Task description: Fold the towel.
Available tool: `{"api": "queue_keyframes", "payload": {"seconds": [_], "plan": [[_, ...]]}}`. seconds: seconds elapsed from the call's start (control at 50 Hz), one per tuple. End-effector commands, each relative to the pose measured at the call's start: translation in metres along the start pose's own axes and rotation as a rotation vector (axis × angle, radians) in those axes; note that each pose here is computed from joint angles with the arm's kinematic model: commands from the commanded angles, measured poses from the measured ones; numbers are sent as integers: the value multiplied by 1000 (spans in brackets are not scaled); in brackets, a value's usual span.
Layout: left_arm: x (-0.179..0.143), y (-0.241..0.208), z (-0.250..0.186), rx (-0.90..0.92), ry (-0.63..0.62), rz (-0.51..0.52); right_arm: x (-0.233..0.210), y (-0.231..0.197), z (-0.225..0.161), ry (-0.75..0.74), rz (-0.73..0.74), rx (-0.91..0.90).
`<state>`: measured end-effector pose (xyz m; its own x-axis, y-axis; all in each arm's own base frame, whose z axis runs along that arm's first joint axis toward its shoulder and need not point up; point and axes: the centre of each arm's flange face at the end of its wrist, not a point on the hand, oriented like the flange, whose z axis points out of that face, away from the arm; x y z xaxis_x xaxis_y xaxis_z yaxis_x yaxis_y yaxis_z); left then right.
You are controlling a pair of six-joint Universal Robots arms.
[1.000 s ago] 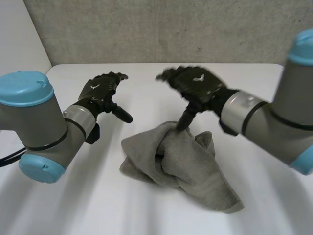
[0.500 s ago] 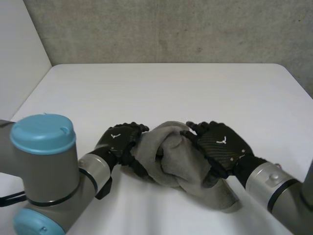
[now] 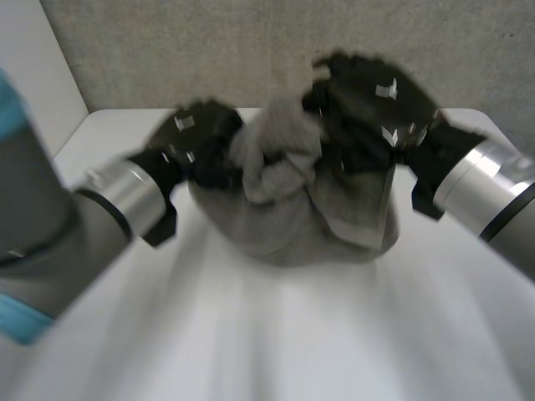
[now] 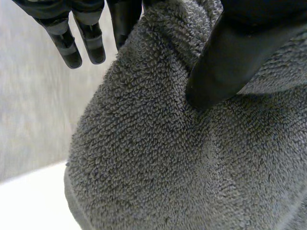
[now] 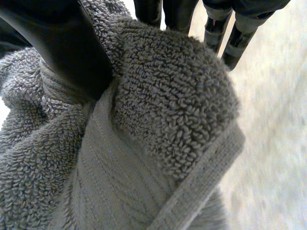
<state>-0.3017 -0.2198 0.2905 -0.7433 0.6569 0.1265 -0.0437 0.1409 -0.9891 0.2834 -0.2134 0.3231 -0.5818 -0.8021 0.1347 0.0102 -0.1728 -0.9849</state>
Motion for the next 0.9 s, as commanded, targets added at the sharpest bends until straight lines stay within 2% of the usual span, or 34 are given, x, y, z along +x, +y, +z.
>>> {"api": "queue_keyframes", "payload": {"seconds": [0.02, 0.06, 0.1, 0.16, 0.2, 0.26, 0.36, 0.46, 0.5, 0.54, 0.66, 0.72, 0.74, 0.76, 0.78, 0.8, 0.84, 0.9], "plan": [[-7, -70, -14, 141, 54, 40, -3, -41, 4, -84, 40, 78], [-14, -72, -12, 132, 47, 42, 1, -41, 8, -81, 39, 80], [-32, -60, -2, 66, 31, 21, 9, -29, 16, -71, 56, 47], [-40, -48, 4, 15, 23, 0, 19, -2, 23, -55, 117, -54], [-51, -21, 7, -106, -1, -49, 16, 8, 20, -62, 133, -109], [-48, -3, 2, -194, 0, -58, 7, 29, 7, -74, 121, -217], [-45, 12, -4, -257, 31, -21, -7, 37, -9, -102, 85, -286], [-47, 10, -1, -247, 73, 32, -17, 38, -13, -172, 129, -299], [-51, 10, 5, -240, 76, 43, -17, 40, -10, -187, 141, -297], [-56, 14, 13, -247, 70, 44, -8, 67, 10, -191, 172, -312], [-88, 47, 63, -246, 50, 64, -1, 102, 47, -151, 148, -288], [-106, 70, 85, -245, 5, 96, 21, 127, 78, 21, 91, -292], [-120, 80, 93, -245, -57, 120, 21, 128, 78, 22, 91, -292], [-120, 80, 93, -245, -57, 120, 23, 127, 82, 60, 68, -291], [-130, 84, 97, -243, -121, 140, 29, 123, 83, 109, 47, -289], [-130, 84, 97, -243, -122, 140, 29, 123, 83, 110, 46, -289], [-143, 82, 96, -230, -212, 155, 33, 121, 79, 146, 31, -296], [-145, 76, 88, -226, -248, 151, 26, 109, 59, 155, 7, -313]]}}
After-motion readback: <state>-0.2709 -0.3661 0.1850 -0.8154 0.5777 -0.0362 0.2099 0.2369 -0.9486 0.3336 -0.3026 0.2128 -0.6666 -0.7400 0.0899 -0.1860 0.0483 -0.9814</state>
